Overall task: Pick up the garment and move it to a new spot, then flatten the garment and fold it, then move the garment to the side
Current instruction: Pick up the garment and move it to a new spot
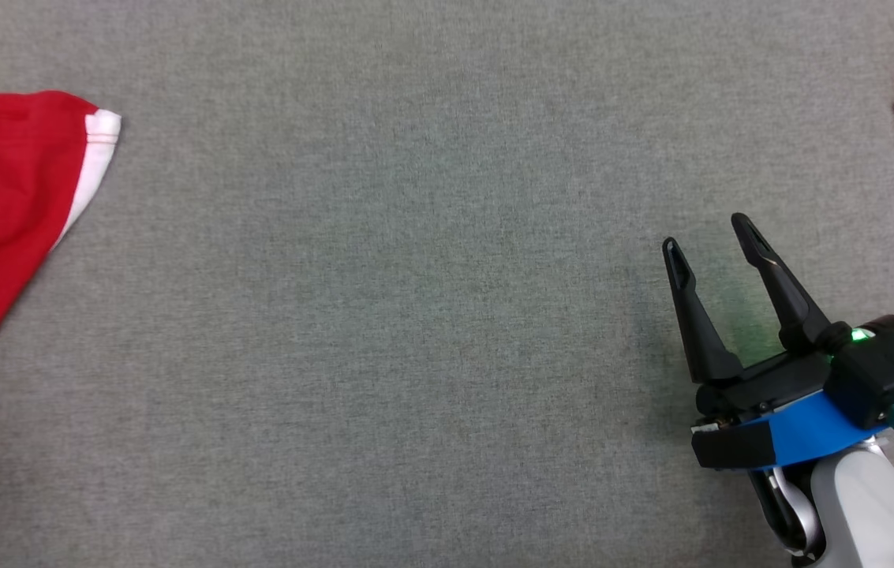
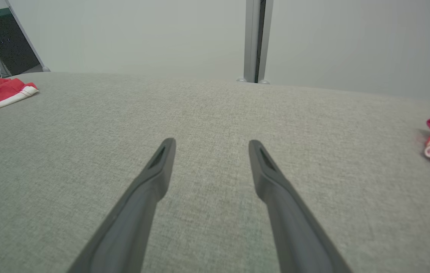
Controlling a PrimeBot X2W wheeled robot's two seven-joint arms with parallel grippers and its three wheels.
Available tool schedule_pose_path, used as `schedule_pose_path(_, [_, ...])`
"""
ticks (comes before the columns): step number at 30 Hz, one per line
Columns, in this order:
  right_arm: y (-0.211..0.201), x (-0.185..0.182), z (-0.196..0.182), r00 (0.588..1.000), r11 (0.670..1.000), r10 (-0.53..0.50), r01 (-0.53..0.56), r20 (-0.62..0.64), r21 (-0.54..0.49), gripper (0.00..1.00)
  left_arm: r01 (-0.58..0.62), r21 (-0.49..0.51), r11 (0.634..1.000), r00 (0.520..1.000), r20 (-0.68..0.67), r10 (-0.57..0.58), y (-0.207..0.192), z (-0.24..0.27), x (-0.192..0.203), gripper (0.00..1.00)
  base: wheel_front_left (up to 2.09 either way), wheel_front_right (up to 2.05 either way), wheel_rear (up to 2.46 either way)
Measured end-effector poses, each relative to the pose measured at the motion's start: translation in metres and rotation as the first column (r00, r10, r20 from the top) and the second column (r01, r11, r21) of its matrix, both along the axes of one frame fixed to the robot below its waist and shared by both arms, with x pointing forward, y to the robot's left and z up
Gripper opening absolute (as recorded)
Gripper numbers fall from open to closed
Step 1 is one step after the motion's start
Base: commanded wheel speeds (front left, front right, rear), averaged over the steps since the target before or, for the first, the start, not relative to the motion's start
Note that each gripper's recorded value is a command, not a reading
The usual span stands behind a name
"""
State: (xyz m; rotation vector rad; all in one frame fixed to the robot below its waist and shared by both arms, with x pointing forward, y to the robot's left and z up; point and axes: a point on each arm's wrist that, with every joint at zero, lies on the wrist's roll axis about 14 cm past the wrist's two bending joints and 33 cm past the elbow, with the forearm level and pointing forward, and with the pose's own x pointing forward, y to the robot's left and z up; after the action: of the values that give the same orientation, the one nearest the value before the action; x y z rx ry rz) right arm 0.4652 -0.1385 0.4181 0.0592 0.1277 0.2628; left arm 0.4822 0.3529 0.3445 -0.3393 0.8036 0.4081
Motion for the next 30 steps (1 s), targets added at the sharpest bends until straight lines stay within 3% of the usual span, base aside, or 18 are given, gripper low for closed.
schedule_pose_path(3, [0.000, -0.001, 0.013, 0.999, 1.000, -0.003, 0.003, 0.032, 0.007, 1.00, 0.027, 0.005, 1.000, 0.999, 0.021, -0.027, -0.003, 0.016, -0.006, 0.00, 0.00, 0.00, 0.00])
schedule_pose_path(9, [0.015, -0.006, 0.044, 0.995, 0.998, 0.015, -0.020, 0.099, 0.055, 1.00, 0.100, 0.152, 0.983, 0.973, 0.194, -0.129, 0.005, 0.099, 0.000, 0.00, 0.00, 0.00, 0.00])
schedule_pose_path(13, [0.028, -0.020, 0.079, 0.985, 0.994, 0.028, -0.046, 0.170, 0.100, 1.00, 0.165, 0.284, 0.944, 0.895, 0.359, -0.264, -0.006, 0.195, -0.001, 0.00, 0.00, 0.00, 0.00])
schedule_pose_path(19, [0.024, -0.043, 0.106, 0.974, 0.993, 0.003, -0.031, 0.226, 0.118, 1.00, 0.262, 0.405, 0.876, 0.720, 0.523, -0.456, -0.061, 0.302, -0.006, 0.00, 0.00, 0.00, 0.00])
schedule_pose_path(24, [0.020, -0.057, 0.117, 0.969, 0.992, -0.018, -0.014, 0.247, 0.129, 1.00, 0.381, 0.465, 0.799, 0.547, 0.583, -0.601, -0.131, 0.352, -0.010, 0.00, 0.00, 0.00, 0.00])
schedule_pose_path(30, [0.004, -0.067, 0.124, 0.963, 0.990, -0.067, 0.031, 0.259, 0.138, 1.00, 0.561, 0.504, 0.657, 0.366, 0.560, -0.743, -0.222, 0.357, -0.015, 0.00, 0.00, 0.00, 0.00])
